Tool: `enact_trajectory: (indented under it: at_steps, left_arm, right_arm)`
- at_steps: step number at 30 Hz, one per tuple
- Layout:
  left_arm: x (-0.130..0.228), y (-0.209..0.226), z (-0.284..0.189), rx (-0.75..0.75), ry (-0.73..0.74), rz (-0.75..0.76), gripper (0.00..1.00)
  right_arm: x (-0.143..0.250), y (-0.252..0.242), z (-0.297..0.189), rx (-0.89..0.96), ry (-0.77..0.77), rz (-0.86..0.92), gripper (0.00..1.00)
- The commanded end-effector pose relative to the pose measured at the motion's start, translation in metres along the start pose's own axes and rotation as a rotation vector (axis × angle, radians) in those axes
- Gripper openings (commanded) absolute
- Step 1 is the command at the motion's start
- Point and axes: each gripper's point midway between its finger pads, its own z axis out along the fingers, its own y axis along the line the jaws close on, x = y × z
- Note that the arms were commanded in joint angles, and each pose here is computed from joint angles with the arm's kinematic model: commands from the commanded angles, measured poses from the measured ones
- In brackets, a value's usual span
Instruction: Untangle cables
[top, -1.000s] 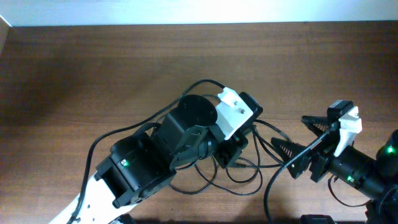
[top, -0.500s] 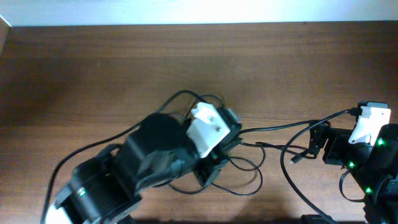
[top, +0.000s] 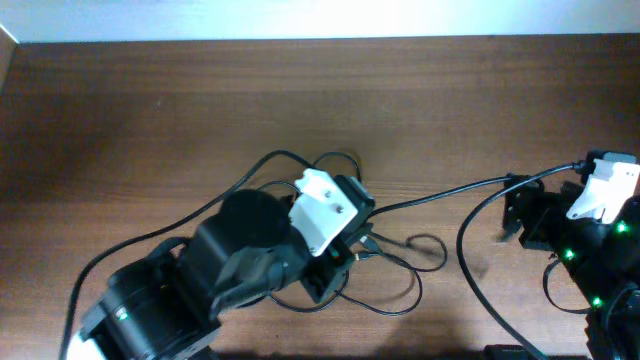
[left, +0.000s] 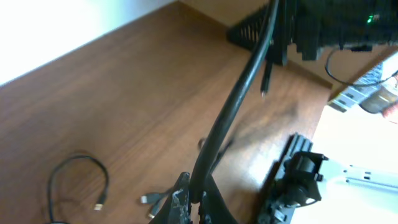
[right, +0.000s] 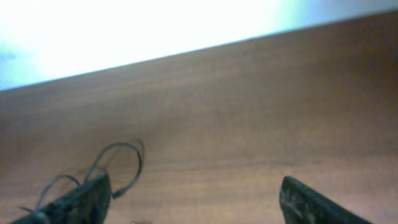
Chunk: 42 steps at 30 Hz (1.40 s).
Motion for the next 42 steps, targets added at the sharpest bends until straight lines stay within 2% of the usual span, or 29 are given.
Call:
enact_trajectory:
  at_steps: [1,2,3,4,5,6,7,8,9,14,17,22,28,31,33,36,38,41,42]
  left_arm:
    - [0.007,-0.011,0.024,0.084,0.07,-0.023,0.0]
    - [0.009,-0.012,0.031,0.099,0.085,-0.027,0.0]
    - [0.01,-0.015,0.041,0.123,0.1,-0.03,0.0]
    - [0.011,-0.017,0.046,0.137,0.108,-0.033,0.0]
    - [0.011,-0.016,0.05,0.137,0.111,-0.033,0.0]
    - [0.01,-0.016,0.051,0.136,0.11,-0.033,0.0]
    - [0.009,-0.016,0.051,0.136,0.106,-0.032,0.0]
    - [0.006,-0.015,0.051,0.13,0.094,-0.033,0.0]
    - [0.003,-0.008,0.052,0.088,0.081,-0.073,0.0]
    - [-0.003,0.051,0.048,-0.26,0.001,-0.313,0.0]
    - [0.003,0.071,0.045,-0.38,-0.011,-0.4,0.0]
    - [0.028,0.095,0.039,-0.471,0.06,-0.533,0.0]
    - [0.031,0.084,0.043,-0.399,0.092,-0.545,0.0]
    - [0.03,0.066,0.049,-0.283,0.135,-0.434,0.0]
    - [0.029,0.056,0.051,-0.223,0.148,-0.415,0.0]
    - [0.015,0.025,0.057,-0.028,0.129,-0.338,0.0]
    - [0.004,0.016,0.058,0.031,0.095,-0.331,0.0]
    - [-0.008,0.022,0.058,0.017,0.045,-0.38,0.0]
    - [-0.009,0.036,0.057,-0.041,0.027,-0.441,0.0]
  right_arm:
    - [-0.008,0.022,-0.003,-0.124,-0.02,0.012,0.2]
    - [-0.008,0.025,-0.003,-0.141,-0.018,0.01,0.2]
    - [-0.007,0.025,-0.003,-0.142,-0.016,0.007,0.24]
    - [-0.007,0.025,-0.003,-0.141,-0.013,0.006,0.36]
    - [-0.005,0.024,-0.003,-0.14,-0.007,0.005,0.56]
    - [-0.003,0.024,-0.003,-0.138,0.001,0.007,0.69]
    - [-0.002,0.024,-0.003,-0.137,0.008,0.008,0.75]
    - [0.002,0.023,-0.003,-0.134,0.023,0.011,0.85]
    - [0.007,0.023,-0.003,-0.138,0.043,0.015,0.88]
    - [0.03,0.041,-0.009,-0.246,0.149,0.036,0.92]
    - [0.035,0.058,-0.015,-0.359,0.169,-0.017,0.92]
    - [0.033,0.061,-0.016,-0.374,0.16,-0.023,0.92]
    - [0.026,0.055,-0.012,-0.333,0.128,-0.032,0.93]
    - [0.023,0.034,-0.006,-0.211,0.1,-0.098,0.93]
    - [0.021,0.027,-0.005,-0.169,0.09,-0.152,0.93]
    - [0.021,0.017,-0.001,-0.113,0.092,-0.189,0.94]
    - [0.028,0.013,0.003,-0.102,0.133,-0.182,0.94]
    - [0.043,0.01,0.007,-0.094,0.213,-0.167,0.93]
    - [0.048,0.01,0.007,-0.096,0.232,-0.163,0.93]
